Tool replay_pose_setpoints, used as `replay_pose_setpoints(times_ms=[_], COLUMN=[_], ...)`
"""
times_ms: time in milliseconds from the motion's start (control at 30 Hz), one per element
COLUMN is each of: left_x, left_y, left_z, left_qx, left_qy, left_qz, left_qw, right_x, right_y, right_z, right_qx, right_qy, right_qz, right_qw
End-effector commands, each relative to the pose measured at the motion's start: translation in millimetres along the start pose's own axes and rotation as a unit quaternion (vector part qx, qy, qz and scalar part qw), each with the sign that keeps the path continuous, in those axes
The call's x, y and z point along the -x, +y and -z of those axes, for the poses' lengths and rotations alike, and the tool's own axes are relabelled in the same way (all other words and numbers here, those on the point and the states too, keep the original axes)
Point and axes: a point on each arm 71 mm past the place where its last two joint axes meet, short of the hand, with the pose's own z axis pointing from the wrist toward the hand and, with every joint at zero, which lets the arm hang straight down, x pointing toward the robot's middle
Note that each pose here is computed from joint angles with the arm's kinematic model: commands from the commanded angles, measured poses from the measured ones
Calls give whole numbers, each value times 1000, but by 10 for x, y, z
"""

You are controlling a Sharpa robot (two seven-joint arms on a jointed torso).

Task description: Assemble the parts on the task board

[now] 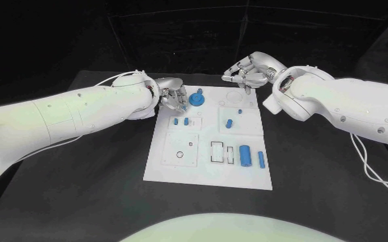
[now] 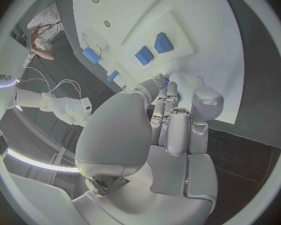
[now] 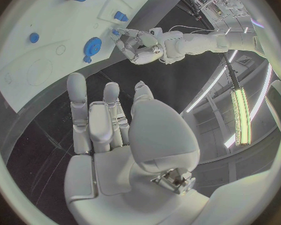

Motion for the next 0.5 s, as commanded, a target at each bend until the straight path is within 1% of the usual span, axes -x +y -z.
replay_pose_setpoints(times_ms=[33,333,500], left_x=[-10,-27,-27], left_y=[-2,-15,-5], left_z=[-7,-20,-23], left_qx=[3,4,8], left_qy=[8,12,11], left_qz=[-12,-15,-20], left_qw=[1000,1000,1000], right_x=[-1,-4,-5], right_y=[19,25,26], right_z=[-1,3,4], right_qx=[4,5,5], right_qy=[3,3,3], right_qz=[1,1,1], right_qw=[1000,1000,1000])
